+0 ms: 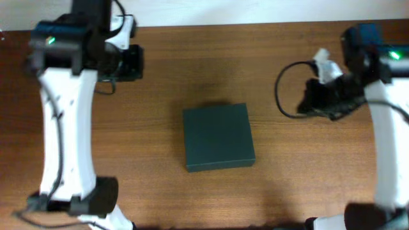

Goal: Pack container

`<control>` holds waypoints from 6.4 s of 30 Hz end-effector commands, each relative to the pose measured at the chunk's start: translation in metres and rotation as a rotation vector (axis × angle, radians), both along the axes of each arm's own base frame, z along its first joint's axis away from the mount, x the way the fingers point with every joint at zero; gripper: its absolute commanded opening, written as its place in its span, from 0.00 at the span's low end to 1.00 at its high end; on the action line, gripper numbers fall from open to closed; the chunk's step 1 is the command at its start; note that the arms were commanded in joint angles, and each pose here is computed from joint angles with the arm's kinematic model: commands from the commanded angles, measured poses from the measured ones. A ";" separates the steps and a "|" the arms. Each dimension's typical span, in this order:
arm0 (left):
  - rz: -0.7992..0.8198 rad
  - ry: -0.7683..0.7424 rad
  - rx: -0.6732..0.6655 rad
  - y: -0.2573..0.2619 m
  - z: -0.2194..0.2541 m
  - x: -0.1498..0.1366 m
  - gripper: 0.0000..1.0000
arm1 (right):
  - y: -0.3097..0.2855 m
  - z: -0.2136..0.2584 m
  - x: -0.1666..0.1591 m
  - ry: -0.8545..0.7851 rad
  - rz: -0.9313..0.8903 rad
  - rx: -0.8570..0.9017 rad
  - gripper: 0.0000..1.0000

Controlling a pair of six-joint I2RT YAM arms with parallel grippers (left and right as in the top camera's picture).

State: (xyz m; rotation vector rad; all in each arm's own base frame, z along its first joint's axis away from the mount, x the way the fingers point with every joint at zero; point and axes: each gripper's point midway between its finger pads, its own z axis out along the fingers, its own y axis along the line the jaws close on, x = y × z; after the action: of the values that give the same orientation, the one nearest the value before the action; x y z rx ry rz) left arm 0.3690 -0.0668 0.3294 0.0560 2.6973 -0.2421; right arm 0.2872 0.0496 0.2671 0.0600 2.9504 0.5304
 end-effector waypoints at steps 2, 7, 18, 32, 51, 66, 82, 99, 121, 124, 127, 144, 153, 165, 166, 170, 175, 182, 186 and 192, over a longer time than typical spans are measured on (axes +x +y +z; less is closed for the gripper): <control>0.139 -0.126 0.100 0.038 0.039 -0.023 0.02 | -0.041 0.042 -0.030 -0.174 -0.126 -0.229 0.09; 0.130 -0.142 0.104 0.041 0.046 -0.052 0.02 | -0.037 0.077 -0.071 -0.347 -0.110 -0.226 0.10; 0.144 -0.066 0.001 0.038 -0.006 -0.182 0.02 | -0.014 0.079 -0.177 -0.572 -0.088 -0.115 0.13; 0.168 -0.345 -0.019 0.053 0.002 -0.278 0.29 | -0.013 0.060 -0.196 -0.583 -0.089 -0.116 0.08; 0.168 -0.149 0.014 0.051 -0.066 -0.258 0.09 | 0.008 0.066 -0.251 -0.766 -0.125 0.037 0.15; 0.161 -0.241 -0.015 0.046 -0.060 -0.231 0.99 | -0.004 0.003 -0.239 -0.588 -0.161 -0.028 0.99; 0.161 -0.237 -0.015 0.046 -0.061 -0.232 0.99 | -0.028 0.003 -0.233 -0.612 -0.230 -0.156 0.99; 0.161 -0.237 -0.015 0.046 -0.061 -0.232 0.99 | -0.028 0.003 -0.233 -0.612 -0.230 -0.156 0.99; 0.161 -0.237 -0.015 0.046 -0.060 -0.232 0.99 | -0.032 0.070 -0.185 -0.952 -0.251 -0.146 0.99; 0.161 -0.237 -0.014 0.046 -0.061 -0.232 0.99 | -0.035 0.115 -0.161 -1.175 -0.240 -0.176 0.99; 0.161 -0.237 -0.014 0.046 -0.061 -0.232 0.99 | -0.036 0.148 -0.143 -1.353 -0.214 -0.215 0.99; 0.161 -0.237 -0.014 0.046 -0.061 -0.232 0.99 | -0.030 0.097 -0.108 -1.800 -0.193 -0.198 0.99; 0.161 -0.237 -0.014 0.046 -0.061 -0.232 0.99 | -0.028 0.067 -0.086 -1.795 -0.178 -0.190 0.99; 0.161 -0.237 -0.014 0.046 -0.060 -0.232 0.99 | -0.029 0.003 -0.059 -1.729 -0.171 -0.190 0.99; 0.161 -0.237 -0.014 0.046 -0.060 -0.232 0.99 | -0.029 0.000 -0.058 -1.724 -0.170 -0.190 0.99; 0.161 -0.237 -0.014 0.046 -0.060 -0.232 0.99 | -0.029 -0.013 -0.054 -1.705 -0.168 -0.191 0.99; 0.161 -0.237 -0.015 0.046 -0.061 -0.232 0.99 | -0.029 -0.028 -0.050 -1.676 -0.166 -0.192 0.99; 0.161 -0.237 -0.015 0.046 -0.061 -0.232 0.99 | -0.030 -0.040 -0.048 -1.636 -0.164 -0.195 0.99; 0.161 -0.237 -0.015 0.046 -0.061 -0.232 0.99 | -0.032 -0.052 -0.045 -1.583 -0.169 -0.203 0.99; 0.161 -0.237 -0.014 0.046 -0.061 -0.232 0.99 | -0.033 -0.094 -0.042 -1.409 -0.159 -0.211 0.99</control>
State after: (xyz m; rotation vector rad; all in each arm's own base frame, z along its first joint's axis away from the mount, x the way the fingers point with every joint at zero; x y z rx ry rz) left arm 0.1372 -0.0200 0.2692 -0.1343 2.4460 -0.1881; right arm 0.2456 0.0189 0.1853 -0.0854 1.5328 0.1132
